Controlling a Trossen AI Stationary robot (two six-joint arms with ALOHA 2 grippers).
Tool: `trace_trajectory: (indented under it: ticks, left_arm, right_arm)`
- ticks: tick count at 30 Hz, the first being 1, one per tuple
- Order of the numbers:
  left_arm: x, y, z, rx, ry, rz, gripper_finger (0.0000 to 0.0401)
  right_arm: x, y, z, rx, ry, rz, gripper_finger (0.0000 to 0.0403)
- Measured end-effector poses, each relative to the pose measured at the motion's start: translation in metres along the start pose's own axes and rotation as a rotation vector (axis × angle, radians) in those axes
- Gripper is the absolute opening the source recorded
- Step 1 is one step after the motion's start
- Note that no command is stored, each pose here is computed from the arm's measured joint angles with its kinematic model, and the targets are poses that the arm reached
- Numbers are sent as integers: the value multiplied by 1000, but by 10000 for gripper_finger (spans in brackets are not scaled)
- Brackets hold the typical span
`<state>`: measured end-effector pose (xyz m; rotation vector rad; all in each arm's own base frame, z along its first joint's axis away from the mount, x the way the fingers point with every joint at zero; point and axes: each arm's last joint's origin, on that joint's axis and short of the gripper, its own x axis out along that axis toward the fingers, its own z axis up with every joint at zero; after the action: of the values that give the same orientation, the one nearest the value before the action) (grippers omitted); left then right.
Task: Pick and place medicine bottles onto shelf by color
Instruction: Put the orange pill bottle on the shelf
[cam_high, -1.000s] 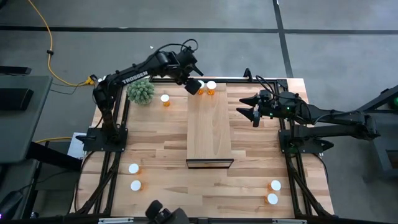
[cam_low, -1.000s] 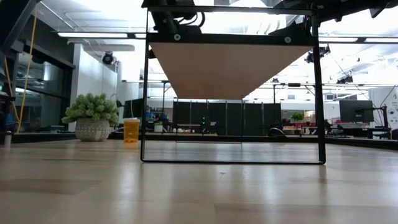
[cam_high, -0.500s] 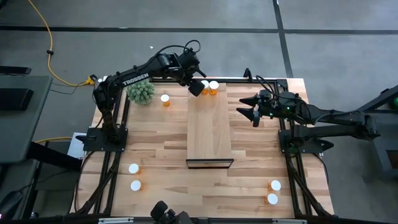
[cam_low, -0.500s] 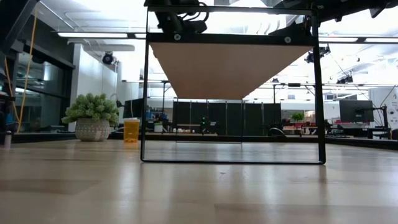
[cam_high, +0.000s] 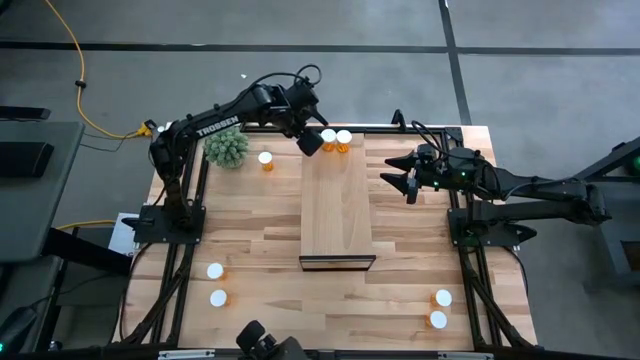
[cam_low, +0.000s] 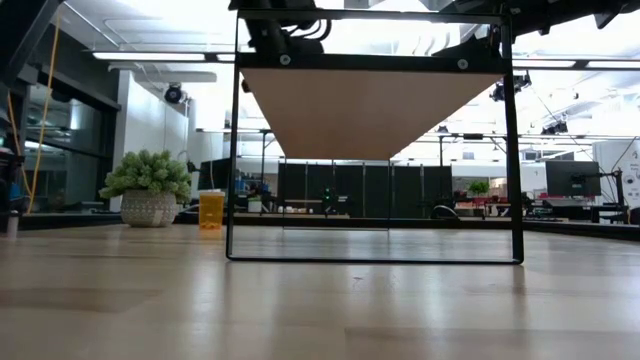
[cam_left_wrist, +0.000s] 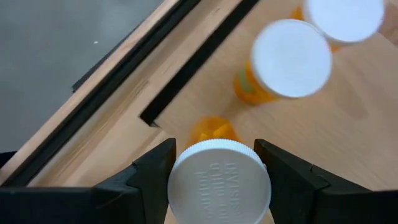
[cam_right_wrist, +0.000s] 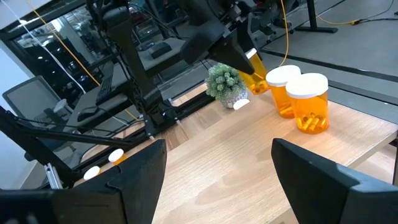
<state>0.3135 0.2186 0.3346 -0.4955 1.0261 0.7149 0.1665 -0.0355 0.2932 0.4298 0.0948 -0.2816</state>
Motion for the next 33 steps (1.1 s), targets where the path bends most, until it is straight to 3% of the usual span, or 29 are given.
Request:
trace_trajectory:
  ticks: [33]
  left_arm:
    - [20,-7,3,112,23,-25,207]
  right_arm:
    - [0,0,0,23,1,0,282]
